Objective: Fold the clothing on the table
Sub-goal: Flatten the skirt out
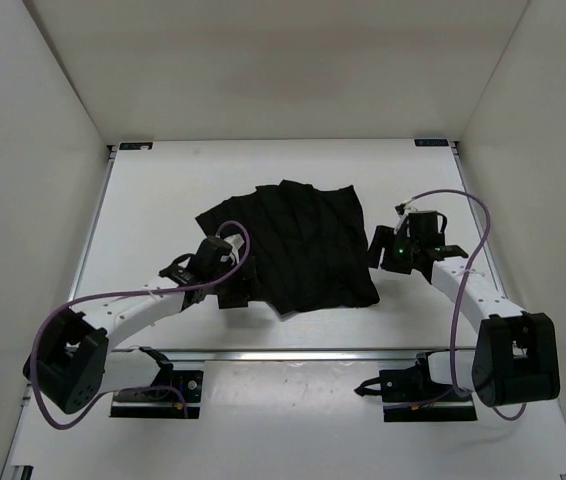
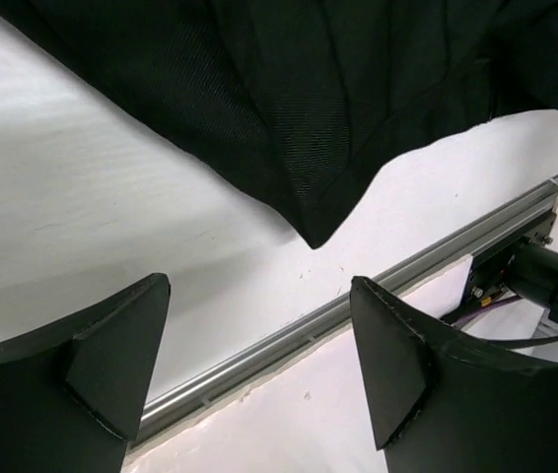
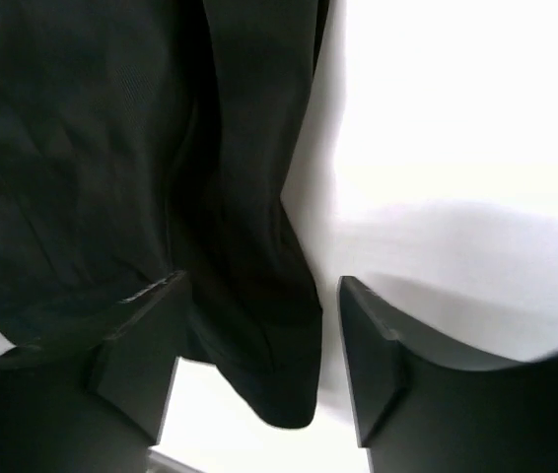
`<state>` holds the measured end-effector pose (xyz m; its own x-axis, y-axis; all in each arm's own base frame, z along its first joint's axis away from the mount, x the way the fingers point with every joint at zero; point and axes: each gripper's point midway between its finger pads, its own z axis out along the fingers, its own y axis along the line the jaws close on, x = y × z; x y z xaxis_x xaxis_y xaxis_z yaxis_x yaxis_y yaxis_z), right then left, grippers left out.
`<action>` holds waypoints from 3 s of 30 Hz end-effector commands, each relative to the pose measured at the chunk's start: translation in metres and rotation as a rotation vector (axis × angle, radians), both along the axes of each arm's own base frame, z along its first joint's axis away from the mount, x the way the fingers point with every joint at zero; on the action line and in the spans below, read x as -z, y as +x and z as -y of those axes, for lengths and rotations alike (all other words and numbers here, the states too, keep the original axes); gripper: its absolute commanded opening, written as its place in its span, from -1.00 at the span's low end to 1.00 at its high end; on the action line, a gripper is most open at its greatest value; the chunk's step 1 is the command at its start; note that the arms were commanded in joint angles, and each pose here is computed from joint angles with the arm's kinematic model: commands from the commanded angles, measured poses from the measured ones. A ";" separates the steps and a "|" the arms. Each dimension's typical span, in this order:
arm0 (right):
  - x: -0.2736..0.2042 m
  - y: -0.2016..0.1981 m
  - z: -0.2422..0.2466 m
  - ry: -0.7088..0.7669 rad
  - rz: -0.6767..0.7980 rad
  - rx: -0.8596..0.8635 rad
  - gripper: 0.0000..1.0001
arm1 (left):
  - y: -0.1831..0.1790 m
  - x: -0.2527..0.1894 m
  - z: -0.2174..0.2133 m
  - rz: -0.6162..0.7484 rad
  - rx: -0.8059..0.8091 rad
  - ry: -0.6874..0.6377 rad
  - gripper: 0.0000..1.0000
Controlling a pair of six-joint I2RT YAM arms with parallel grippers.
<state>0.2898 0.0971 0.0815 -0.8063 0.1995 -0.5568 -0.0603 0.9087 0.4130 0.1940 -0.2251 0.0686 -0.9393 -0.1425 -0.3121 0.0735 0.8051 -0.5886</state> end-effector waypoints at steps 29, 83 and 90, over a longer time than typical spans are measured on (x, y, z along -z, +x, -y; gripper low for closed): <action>0.006 0.046 -0.098 0.041 -0.039 -0.279 -0.62 | 0.046 0.018 0.026 -0.022 -0.163 -0.063 -1.00; 0.027 -0.029 -0.086 0.146 -0.137 -0.176 -0.98 | 0.062 0.001 -0.063 0.041 -0.215 0.116 -1.00; -0.017 0.005 -0.047 0.083 -0.038 -0.183 -1.00 | 0.072 -0.009 -0.085 0.059 -0.219 0.181 -1.00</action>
